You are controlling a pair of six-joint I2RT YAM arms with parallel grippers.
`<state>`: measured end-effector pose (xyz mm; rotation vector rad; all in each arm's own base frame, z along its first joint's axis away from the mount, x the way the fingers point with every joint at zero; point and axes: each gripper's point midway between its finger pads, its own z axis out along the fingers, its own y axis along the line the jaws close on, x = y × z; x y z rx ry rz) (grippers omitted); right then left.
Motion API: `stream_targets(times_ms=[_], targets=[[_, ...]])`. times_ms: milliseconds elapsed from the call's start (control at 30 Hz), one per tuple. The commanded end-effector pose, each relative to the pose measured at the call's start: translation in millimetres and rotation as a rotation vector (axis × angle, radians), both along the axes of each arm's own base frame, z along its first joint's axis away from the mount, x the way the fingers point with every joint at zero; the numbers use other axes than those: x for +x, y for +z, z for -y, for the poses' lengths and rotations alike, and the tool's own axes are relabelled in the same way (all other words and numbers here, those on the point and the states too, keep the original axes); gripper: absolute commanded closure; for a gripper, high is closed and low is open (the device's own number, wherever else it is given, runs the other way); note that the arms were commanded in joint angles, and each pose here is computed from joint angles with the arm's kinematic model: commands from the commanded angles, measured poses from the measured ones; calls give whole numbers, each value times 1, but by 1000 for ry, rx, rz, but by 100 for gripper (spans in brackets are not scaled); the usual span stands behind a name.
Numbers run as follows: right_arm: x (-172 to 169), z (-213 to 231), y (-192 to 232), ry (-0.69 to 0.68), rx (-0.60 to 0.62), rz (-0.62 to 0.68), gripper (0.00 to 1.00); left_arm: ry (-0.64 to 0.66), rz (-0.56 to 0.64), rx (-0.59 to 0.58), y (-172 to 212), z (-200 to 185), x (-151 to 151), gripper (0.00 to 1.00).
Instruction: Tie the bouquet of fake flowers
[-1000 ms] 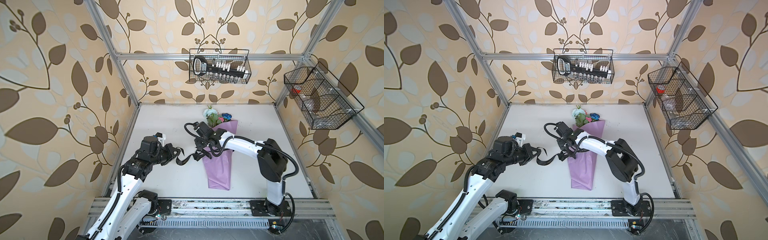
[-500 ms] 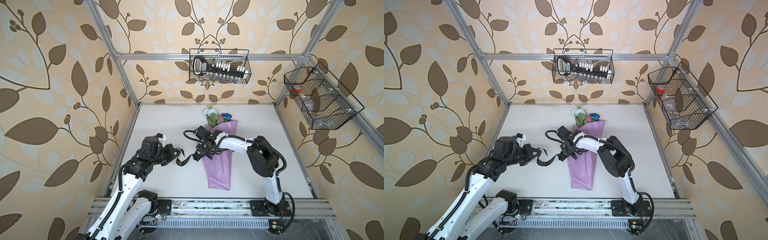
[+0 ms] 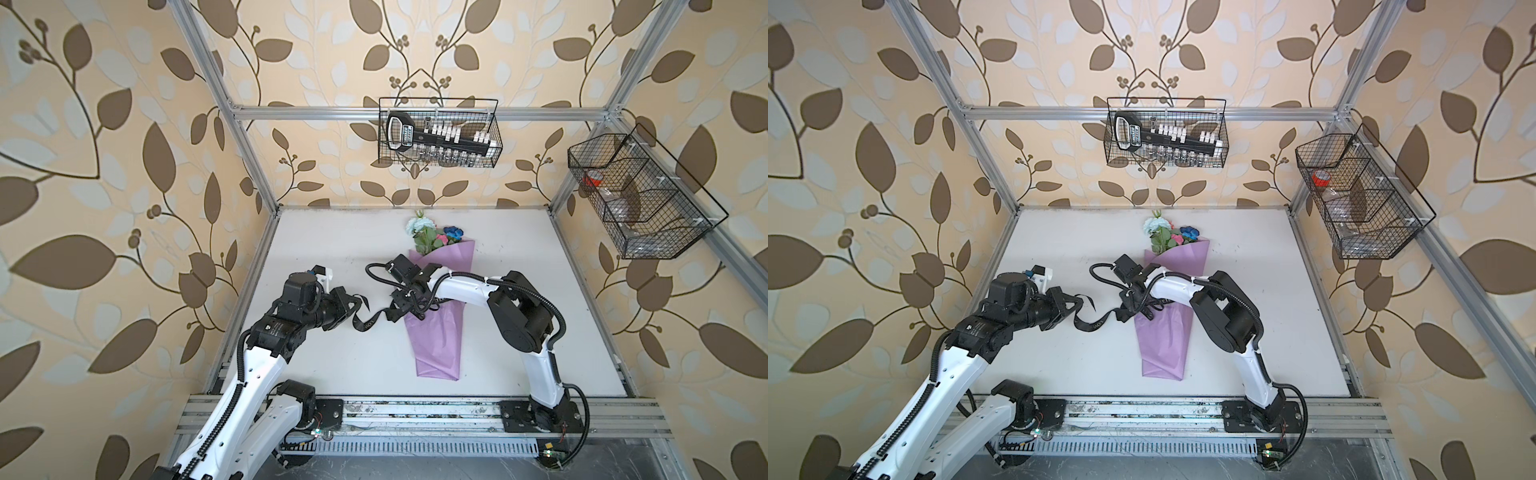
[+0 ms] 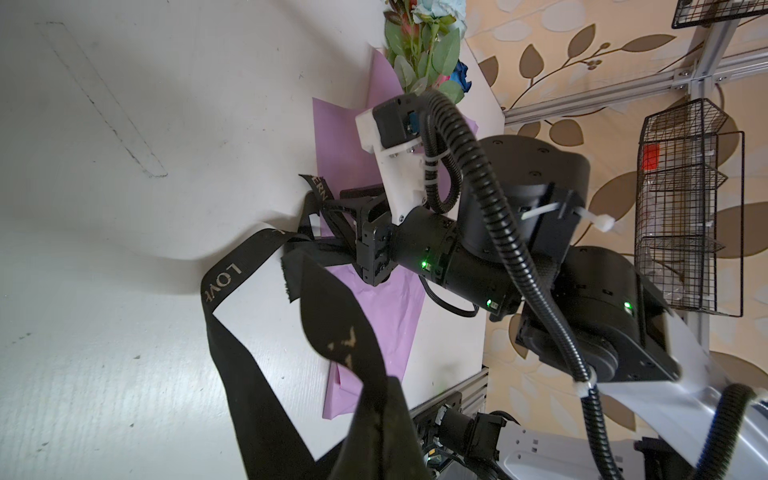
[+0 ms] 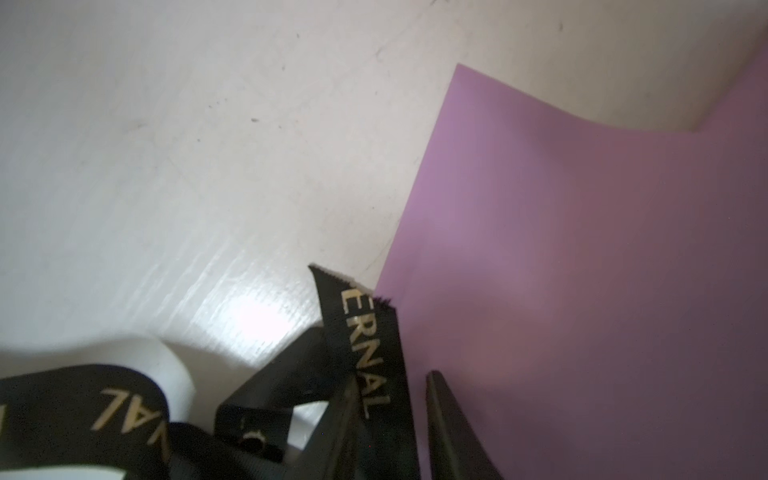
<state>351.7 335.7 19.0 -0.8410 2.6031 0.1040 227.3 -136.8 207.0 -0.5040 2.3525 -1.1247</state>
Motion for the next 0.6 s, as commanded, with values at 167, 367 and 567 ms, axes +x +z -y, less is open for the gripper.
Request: stream_targets(times_ms=[167,367,567], targets=[[-33,4,-32,79,-40,-106,70,-33,39,-24,9,7,0,100],[-28,7,-22,65,-32,-84,76,-33,37,-23,8,7,0,100],[-18,-5,11,71,39,-33,78,-32,27,-21,3,6,-1,100]])
